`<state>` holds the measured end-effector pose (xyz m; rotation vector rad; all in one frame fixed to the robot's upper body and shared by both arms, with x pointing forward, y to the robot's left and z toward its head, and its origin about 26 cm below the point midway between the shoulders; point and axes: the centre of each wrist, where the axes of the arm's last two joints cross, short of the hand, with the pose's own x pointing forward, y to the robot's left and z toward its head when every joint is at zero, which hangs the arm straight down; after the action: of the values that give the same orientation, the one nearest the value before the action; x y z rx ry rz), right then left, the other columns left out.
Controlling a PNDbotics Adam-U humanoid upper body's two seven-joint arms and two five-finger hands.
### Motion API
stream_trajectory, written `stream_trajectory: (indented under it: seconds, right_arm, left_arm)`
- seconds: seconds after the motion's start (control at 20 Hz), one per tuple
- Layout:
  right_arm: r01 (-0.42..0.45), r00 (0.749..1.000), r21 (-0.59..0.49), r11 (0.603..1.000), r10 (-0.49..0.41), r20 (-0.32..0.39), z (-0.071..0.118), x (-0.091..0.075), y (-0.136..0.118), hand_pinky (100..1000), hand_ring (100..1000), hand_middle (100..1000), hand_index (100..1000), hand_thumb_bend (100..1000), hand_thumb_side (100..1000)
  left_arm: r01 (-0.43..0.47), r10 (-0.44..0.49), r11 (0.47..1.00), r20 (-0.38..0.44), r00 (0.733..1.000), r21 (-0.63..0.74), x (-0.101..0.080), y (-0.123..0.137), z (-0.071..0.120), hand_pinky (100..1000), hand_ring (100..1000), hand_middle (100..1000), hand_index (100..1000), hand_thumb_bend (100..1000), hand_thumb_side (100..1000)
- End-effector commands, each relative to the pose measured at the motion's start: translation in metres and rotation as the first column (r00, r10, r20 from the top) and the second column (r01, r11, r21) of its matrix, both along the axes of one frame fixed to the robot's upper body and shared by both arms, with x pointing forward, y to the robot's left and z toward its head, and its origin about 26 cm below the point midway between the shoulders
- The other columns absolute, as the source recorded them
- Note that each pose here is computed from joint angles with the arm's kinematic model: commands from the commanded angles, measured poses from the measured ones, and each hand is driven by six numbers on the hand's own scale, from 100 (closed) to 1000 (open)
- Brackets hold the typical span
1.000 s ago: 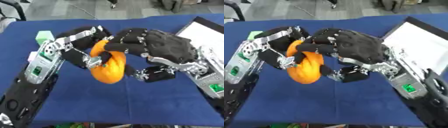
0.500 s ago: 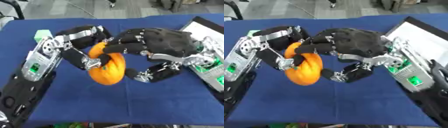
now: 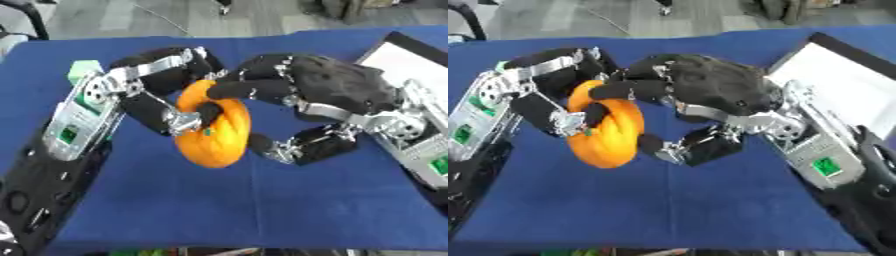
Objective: Pick up the objects with one hand, pass them to the other hand, and then place them into the box on the other side of the table.
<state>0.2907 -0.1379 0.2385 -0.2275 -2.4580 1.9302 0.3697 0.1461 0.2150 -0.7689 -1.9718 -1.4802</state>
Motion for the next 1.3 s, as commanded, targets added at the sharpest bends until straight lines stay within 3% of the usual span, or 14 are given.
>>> stream_trajectory:
  seconds: [0.05, 0.15, 0.35, 0.65, 1.05, 1.3]
  right_arm:
    - [0.017, 0.999, 0.037, 0.999, -0.018, 0.028, -0.001, -0.001, 0.001, 802, 747, 755, 886, 100, 100]
    - [0.024, 0.999, 0.075, 0.997, -0.027, 0.034, -0.003, -0.001, 0.001, 783, 701, 698, 827, 100, 100]
    - [0.037, 0.998, 0.164, 0.986, -0.045, 0.05, -0.006, -0.002, 0.004, 749, 623, 585, 599, 100, 100]
    - [0.054, 0.996, 0.308, 0.95, -0.075, 0.057, -0.008, -0.003, 0.004, 685, 552, 503, 351, 100, 100]
    - [0.057, 0.994, 0.368, 0.928, -0.085, 0.061, -0.011, -0.003, 0.002, 677, 546, 476, 329, 100, 100]
    - [0.055, 0.994, 0.386, 0.921, -0.086, 0.064, -0.01, -0.002, 0.0, 675, 544, 468, 306, 100, 100]
  left_arm:
    - [0.041, -0.039, 0.998, 0.043, 0.998, -0.044, -0.005, -0.007, 0.021, 587, 459, 453, 527, 100, 309]
    - [0.046, -0.044, 0.998, 0.037, 0.998, -0.053, -0.006, -0.008, 0.022, 589, 460, 453, 527, 100, 312]
    - [0.05, -0.048, 0.997, 0.028, 0.998, -0.059, -0.006, -0.009, 0.022, 591, 461, 454, 528, 100, 311]
    - [0.047, -0.046, 0.997, 0.02, 0.999, -0.053, -0.007, -0.008, 0.019, 599, 469, 463, 541, 100, 305]
    - [0.033, -0.032, 0.999, 0.017, 0.999, -0.038, -0.005, -0.001, 0.015, 634, 508, 533, 627, 100, 364]
    - [0.022, -0.021, 0.999, 0.011, 1.0, -0.048, -0.004, 0.002, 0.014, 648, 526, 556, 663, 100, 481]
